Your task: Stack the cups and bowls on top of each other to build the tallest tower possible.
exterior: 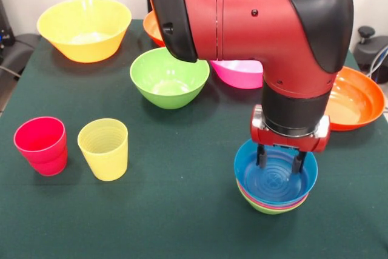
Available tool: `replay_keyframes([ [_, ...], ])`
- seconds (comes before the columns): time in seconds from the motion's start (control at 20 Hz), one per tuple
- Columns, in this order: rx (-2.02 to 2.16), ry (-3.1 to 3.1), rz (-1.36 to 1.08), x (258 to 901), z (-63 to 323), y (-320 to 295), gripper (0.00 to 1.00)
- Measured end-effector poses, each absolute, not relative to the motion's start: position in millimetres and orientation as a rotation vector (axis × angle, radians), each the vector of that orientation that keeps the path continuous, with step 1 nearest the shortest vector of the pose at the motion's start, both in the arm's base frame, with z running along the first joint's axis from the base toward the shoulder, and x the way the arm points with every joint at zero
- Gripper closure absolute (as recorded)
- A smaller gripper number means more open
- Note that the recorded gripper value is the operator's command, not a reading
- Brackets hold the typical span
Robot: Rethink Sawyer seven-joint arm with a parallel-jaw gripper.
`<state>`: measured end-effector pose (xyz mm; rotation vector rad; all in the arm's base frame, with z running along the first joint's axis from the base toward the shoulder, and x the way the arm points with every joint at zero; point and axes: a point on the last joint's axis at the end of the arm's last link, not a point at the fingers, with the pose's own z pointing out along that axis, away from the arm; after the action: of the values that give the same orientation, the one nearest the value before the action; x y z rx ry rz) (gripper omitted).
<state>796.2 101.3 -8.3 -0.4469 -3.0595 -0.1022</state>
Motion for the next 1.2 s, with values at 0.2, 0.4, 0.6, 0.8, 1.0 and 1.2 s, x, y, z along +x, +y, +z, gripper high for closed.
replay_keyframes([
  [0.2, -0.438, -3.027, -0.099, 794.0, 0.6, 102.0, 0.0],
  [0.4, -0.432, -3.006, -0.097, 793.9, 10.7, 102.3, 0.0],
  [0.6, -0.428, -2.999, -0.111, 799.6, 25.1, 104.8, 0.0],
  [0.8, -0.429, -2.998, -0.128, 809.3, 40.0, 105.3, 0.0],
  [1.0, -0.438, -2.983, -0.133, 817.3, 55.8, 98.7, 0.0],
  [1.2, -0.458, -2.97, -0.13, 821.6, 70.2, 83.8, 0.0],
])
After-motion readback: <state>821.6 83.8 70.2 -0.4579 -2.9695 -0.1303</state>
